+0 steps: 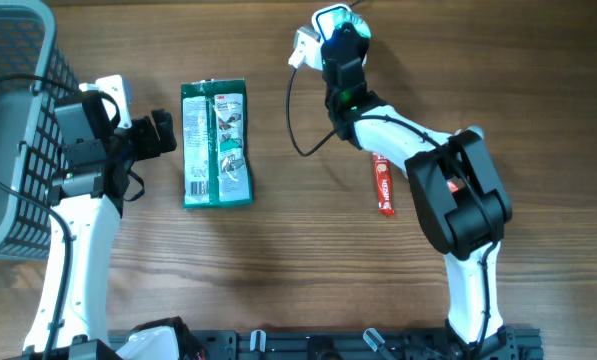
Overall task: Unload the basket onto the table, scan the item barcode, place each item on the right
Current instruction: 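Hold the wipes pack under the scanner with the right gripper, then lower the wipes pack beside the Nescafe stick and open the gripper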
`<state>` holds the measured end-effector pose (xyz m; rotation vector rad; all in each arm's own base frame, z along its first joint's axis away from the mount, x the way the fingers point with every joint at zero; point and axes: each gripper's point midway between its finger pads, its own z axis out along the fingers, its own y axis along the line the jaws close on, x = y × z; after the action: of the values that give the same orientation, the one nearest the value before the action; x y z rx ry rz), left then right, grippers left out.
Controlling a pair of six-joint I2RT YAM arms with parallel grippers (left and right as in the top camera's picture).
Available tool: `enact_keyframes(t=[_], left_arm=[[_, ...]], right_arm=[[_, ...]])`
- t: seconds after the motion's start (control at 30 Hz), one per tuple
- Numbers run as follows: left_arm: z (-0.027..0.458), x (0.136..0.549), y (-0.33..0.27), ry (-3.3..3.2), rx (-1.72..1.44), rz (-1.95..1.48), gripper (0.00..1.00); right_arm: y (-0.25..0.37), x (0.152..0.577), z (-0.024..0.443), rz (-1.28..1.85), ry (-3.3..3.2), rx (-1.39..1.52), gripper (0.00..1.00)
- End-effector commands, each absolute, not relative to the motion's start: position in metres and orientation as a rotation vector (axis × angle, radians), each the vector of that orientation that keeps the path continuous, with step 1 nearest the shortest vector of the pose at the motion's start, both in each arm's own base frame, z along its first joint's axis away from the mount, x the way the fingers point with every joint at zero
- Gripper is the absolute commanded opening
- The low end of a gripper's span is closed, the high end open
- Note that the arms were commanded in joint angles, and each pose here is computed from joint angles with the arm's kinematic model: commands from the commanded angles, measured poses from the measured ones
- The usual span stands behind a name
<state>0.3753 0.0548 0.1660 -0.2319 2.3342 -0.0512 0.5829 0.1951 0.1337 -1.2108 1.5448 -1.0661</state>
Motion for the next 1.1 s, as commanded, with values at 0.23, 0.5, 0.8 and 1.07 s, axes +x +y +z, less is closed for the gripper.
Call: enact_keyframes(t=[0.23, 0.5, 0.8, 1.07], left_arm=[[0.169, 0.377, 0.056, 2.327, -0.225, -0.049, 1.00], [0.169, 0.377, 0.056, 2.328, -0.225, -0.049, 1.00], [0.169, 0.377, 0.056, 2.328, -0.225, -0.049, 1.00], [0.169, 0.377, 0.056, 2.328, -0.225, -0.049, 1.00]], right_arm=[[0.195, 0.573, 0.128, -1.056, 1.637, -1.215, 0.04], [0.202, 0.532, 0.238, -0.688, 1.690, -1.014, 0.04], [0.246, 0.349, 0.162, 0.423, 2.288, -1.284, 0.05], [0.207, 0.329, 0.092, 0.239, 2.557, -1.358, 0.04]])
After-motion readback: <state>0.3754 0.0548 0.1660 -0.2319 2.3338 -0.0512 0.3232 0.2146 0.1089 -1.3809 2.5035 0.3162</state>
